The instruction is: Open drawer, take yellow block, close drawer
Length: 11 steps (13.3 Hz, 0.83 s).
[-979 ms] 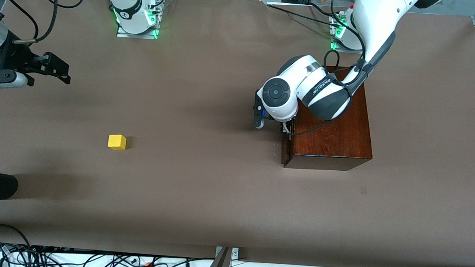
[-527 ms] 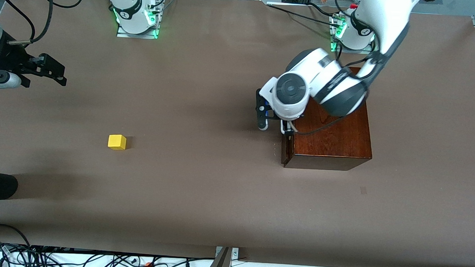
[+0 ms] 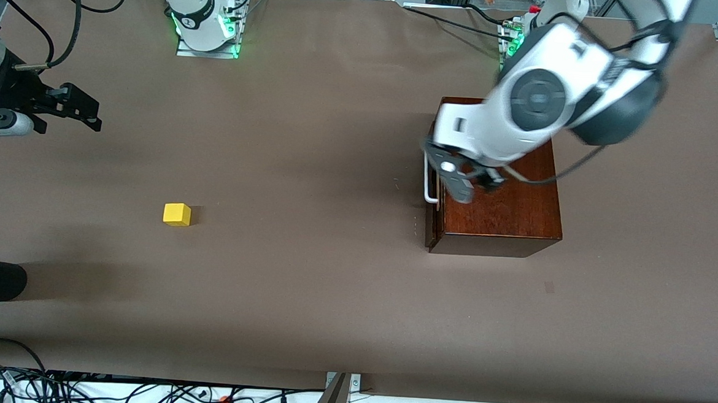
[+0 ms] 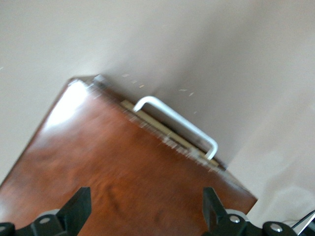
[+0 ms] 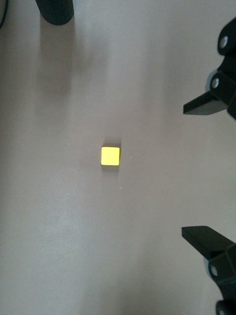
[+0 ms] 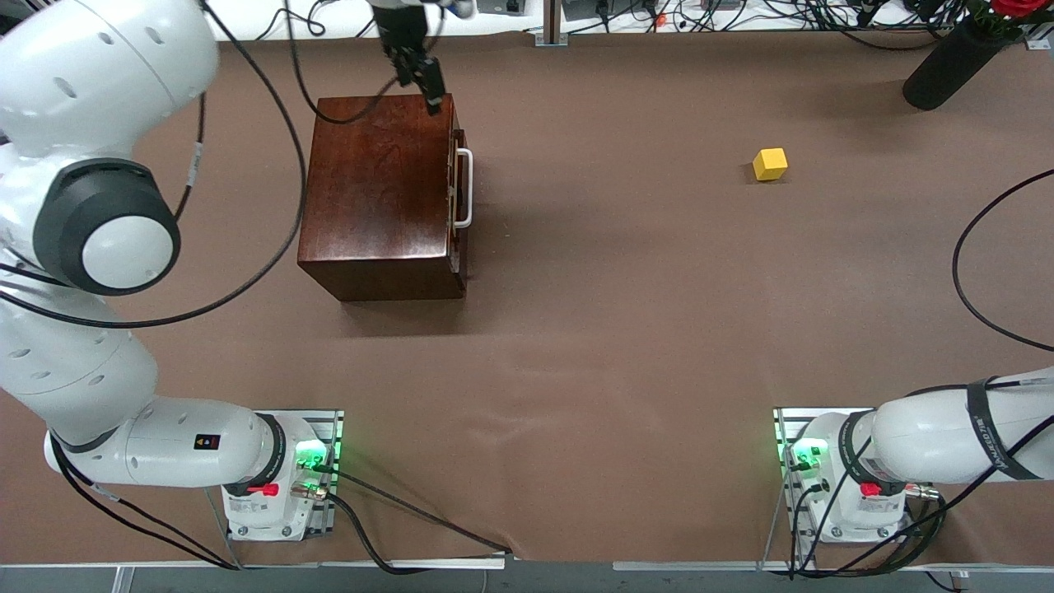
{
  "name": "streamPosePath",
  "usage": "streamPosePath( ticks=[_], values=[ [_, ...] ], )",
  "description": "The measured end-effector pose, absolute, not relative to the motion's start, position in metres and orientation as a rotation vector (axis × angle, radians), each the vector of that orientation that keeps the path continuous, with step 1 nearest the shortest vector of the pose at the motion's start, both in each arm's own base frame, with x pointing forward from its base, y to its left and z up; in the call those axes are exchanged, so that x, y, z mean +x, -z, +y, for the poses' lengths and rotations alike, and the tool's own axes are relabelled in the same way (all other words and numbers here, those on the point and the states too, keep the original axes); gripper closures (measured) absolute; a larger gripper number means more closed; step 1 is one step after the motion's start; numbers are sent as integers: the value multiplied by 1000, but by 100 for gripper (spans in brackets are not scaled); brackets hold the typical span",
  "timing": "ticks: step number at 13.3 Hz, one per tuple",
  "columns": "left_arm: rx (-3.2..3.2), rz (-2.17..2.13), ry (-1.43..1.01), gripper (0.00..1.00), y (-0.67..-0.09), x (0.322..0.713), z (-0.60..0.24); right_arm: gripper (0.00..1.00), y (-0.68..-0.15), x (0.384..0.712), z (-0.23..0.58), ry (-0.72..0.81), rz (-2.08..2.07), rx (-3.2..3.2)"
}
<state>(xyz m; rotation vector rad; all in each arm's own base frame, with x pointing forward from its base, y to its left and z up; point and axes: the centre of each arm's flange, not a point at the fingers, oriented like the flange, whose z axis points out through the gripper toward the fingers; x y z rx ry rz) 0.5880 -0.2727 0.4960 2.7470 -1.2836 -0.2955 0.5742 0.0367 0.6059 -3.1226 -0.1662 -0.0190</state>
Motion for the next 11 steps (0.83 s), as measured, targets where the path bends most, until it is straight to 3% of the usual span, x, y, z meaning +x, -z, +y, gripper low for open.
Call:
streamPosePath(
  ticks=[4, 8, 11],
  values=[
    [2855, -1061, 232, 0, -525, 617, -174, 0, -606, 574, 37, 19, -166, -3123],
    [2943, -920, 188, 0, -561, 615, -132, 0, -606, 574, 37, 20, -166, -3123],
    [3083, -588, 158, 0, -584, 614, -91, 0, -606, 575, 37, 20, -166, -3123]
  ],
)
